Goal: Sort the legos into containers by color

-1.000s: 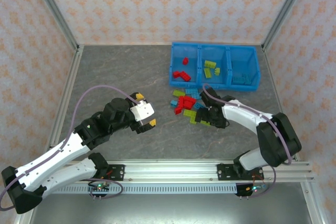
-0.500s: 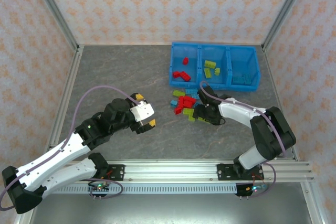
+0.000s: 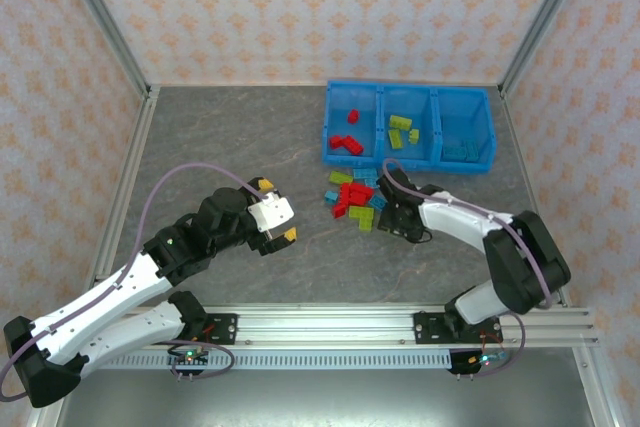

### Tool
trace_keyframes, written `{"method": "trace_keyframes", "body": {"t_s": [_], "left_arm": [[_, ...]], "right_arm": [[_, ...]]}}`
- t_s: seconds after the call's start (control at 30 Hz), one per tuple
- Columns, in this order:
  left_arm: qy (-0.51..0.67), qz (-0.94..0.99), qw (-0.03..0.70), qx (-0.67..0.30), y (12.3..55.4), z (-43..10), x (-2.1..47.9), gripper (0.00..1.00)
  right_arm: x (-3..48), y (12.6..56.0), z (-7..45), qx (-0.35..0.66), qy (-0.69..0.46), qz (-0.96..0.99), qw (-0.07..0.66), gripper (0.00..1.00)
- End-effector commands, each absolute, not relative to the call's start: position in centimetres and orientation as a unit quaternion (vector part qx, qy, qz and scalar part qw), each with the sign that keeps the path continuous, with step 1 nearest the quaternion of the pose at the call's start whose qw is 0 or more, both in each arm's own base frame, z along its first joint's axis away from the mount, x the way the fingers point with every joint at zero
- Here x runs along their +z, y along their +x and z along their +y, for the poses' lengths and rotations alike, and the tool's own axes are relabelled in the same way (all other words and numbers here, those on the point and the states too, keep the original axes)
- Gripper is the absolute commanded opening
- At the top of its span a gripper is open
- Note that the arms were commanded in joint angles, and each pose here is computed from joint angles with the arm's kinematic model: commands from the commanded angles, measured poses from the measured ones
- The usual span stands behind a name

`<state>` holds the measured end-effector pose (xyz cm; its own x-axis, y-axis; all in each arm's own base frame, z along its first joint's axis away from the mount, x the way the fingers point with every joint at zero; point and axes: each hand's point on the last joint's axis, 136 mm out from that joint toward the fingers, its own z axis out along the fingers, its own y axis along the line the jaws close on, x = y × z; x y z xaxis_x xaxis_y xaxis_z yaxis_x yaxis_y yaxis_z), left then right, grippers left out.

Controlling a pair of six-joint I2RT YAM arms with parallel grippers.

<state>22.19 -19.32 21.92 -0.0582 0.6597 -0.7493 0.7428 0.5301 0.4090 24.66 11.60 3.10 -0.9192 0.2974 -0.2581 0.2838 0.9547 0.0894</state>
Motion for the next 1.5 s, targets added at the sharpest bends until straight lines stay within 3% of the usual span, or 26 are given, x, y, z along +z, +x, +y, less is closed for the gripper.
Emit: {"method": "trace_keyframes", "body": {"t_s": [0.0, 0.23, 0.4, 0.53, 0.77, 0.9, 1.0, 1.27, 1.47], "left_arm": [[0.485, 0.727, 0.484, -0.034, 22.4, -19.1, 21.6, 1.0], [0.488, 0.726, 0.482, -0.041, 22.4, -19.4, 21.6, 1.0], [0.484, 0.728, 0.485, -0.036, 22.3, -19.1, 21.9, 1.0], [0.482, 0.727, 0.489, -0.028, 22.4, -18.7, 21.9, 1.0], [0.495, 0.726, 0.475, -0.05, 22.1, -19.7, 21.5, 1.0], [0.498, 0.729, 0.467, -0.054, 22.1, -19.9, 21.3, 1.0], [0.495, 0.728, 0.472, -0.05, 22.1, -19.7, 21.4, 1.0], [0.492, 0.729, 0.474, -0.041, 22.3, -19.4, 21.4, 1.0], [0.491, 0.731, 0.472, -0.041, 22.4, -19.4, 21.2, 1.0]], "right_arm": [[6.6, 24.2, 9.9, 0.021, 0.176, 0.968, 0.179, 0.52], [16.4, 31.1, 8.1, 0.047, 0.203, 0.928, 0.31, 0.52], [15.5, 35.1, 10.0, 0.055, 0.161, 0.949, 0.265, 0.57], [12.1, 32.8, 13.0, 0.085, 0.099, 0.967, 0.218, 0.61], [6.5, 25.3, 13.9, 0.039, -0.027, 0.991, 0.129, 0.6], [5.5, 24.9, 13.8, 0.016, -0.072, 0.992, 0.101, 0.76], [4.5, 24.9, 14.0, 0.003, -0.106, 0.992, 0.069, 0.78], [1.6, 24.7, 15.2, 0.011, -0.142, 0.99, 0.006, 0.71], [0.7, 23.3, 15.2, 0.007, -0.12, 0.992, -0.022, 0.39]]}}
